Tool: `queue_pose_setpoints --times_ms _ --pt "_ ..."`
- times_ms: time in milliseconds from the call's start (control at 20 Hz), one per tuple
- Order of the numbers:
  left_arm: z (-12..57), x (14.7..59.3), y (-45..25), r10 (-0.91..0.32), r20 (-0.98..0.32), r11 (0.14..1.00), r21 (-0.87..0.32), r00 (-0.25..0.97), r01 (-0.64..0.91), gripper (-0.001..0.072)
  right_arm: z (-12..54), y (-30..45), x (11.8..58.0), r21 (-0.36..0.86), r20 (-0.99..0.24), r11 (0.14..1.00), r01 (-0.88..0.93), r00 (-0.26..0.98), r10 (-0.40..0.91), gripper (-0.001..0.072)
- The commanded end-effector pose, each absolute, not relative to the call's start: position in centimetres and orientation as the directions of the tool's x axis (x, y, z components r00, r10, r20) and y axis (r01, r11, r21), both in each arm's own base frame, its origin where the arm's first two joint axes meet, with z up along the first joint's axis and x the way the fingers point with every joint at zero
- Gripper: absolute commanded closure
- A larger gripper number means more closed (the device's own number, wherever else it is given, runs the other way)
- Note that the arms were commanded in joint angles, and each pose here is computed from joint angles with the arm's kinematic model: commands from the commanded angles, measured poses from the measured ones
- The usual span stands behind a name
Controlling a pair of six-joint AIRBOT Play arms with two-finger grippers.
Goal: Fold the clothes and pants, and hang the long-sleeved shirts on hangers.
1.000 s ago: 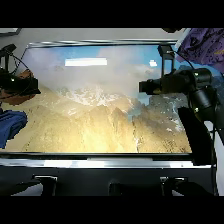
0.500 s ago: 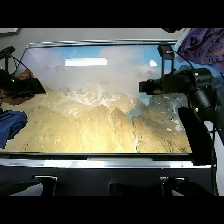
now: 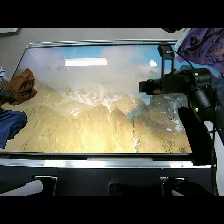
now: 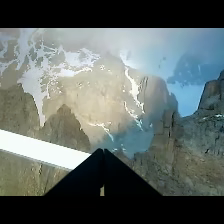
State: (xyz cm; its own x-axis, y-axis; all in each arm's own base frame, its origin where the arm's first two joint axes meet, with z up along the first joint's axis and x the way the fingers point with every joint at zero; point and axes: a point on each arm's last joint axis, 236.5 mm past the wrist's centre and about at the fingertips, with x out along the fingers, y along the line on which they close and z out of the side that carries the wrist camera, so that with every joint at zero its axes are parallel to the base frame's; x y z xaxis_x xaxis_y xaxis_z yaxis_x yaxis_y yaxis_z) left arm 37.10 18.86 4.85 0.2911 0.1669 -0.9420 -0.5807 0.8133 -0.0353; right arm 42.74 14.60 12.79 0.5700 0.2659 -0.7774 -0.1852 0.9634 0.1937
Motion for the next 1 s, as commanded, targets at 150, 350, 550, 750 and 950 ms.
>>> queue_pose_setpoints --times_ms 150,350,550,750,950 --pt "-4.2 35.0 27.5 0.174 -0.924 0.597 -0.177 0.341 -0.782 -0.0007 12.7 14.7 42.5 0.197 -0.783 0.963 -0.185 0.561 0.268 0.0677" --pt "-9.4 34.7 28.6 0.136 -0.946 0.558 -0.172 0.294 -0.812 -0.0007 12.9 14.7 42.7 0.198 -0.776 0.962 -0.186 0.571 0.270 0.0677" --pt "-11.6 34.1 27.7 0.082 -0.965 0.549 -0.164 0.248 -0.820 0.0530 12.9 14.7 42.7 0.198 -0.777 0.962 -0.186 0.569 0.270 0.0677" --pt "-7.3 35.9 24.5 -0.003 -0.954 0.594 -0.242 0.299 -0.767 0.0689 12.8 14.6 42.0 0.199 -0.791 0.962 -0.186 0.550 0.269 0.0677" --pt "0.5 39.5 15.1 -0.113 -0.902 0.692 -0.372 0.417 -0.619 0.0690 12.8 14.1 40.1 0.189 -0.823 0.964 -0.185 0.506 0.259 0.0677"
